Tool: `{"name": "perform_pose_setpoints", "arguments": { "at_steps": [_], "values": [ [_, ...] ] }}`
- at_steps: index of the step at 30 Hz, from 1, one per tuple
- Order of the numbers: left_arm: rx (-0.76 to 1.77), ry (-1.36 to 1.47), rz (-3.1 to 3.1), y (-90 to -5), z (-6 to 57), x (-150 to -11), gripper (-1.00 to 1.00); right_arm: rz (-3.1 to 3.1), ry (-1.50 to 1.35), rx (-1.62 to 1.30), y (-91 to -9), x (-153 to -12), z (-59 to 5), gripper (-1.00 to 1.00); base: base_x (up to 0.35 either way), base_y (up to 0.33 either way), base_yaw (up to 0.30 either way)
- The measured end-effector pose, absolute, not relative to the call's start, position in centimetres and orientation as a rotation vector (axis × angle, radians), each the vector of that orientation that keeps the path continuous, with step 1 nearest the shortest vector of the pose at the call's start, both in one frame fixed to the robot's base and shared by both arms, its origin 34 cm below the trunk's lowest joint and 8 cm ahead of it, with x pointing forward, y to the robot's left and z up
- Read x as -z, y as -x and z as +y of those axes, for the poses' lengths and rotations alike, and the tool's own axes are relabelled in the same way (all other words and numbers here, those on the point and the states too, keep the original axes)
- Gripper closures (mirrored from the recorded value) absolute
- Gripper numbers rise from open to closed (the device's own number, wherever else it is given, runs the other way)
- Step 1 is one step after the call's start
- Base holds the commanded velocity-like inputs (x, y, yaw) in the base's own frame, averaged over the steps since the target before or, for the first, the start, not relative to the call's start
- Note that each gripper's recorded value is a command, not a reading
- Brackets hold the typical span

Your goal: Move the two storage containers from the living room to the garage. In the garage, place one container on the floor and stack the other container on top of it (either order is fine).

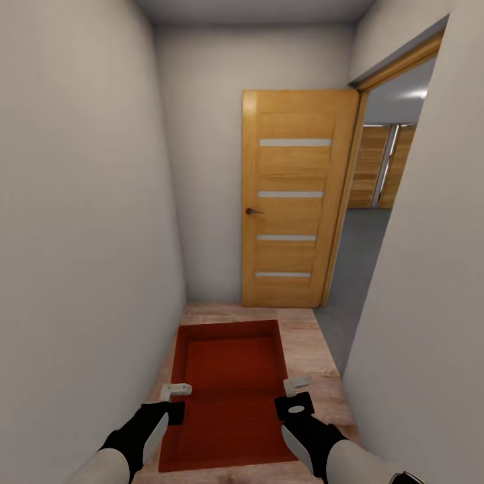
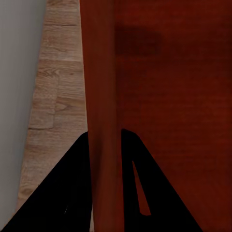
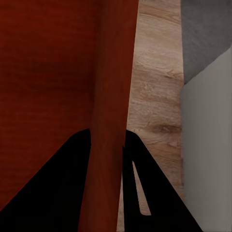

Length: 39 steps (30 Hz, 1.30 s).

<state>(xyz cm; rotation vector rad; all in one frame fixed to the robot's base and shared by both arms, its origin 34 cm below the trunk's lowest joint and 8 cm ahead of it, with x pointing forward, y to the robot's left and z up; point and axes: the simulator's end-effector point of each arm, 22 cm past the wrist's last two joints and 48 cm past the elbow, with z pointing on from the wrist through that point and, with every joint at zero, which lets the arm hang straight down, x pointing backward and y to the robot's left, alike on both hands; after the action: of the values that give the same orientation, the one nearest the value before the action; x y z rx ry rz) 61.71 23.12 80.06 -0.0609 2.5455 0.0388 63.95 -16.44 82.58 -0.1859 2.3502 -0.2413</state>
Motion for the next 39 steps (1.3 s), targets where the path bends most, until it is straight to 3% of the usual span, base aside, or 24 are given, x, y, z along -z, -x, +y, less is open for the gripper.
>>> {"name": "perform_pose_setpoints", "arguments": {
  "at_steps": [39],
  "values": [
    [-0.039, 0.061, 2.546, -61.70, 23.12, -80.05, 1.00, 2.350, 0.186, 0.241, -63.95, -82.57, -16.44, 1.00, 0.322, 0.000, 0.000]
  ]
}}
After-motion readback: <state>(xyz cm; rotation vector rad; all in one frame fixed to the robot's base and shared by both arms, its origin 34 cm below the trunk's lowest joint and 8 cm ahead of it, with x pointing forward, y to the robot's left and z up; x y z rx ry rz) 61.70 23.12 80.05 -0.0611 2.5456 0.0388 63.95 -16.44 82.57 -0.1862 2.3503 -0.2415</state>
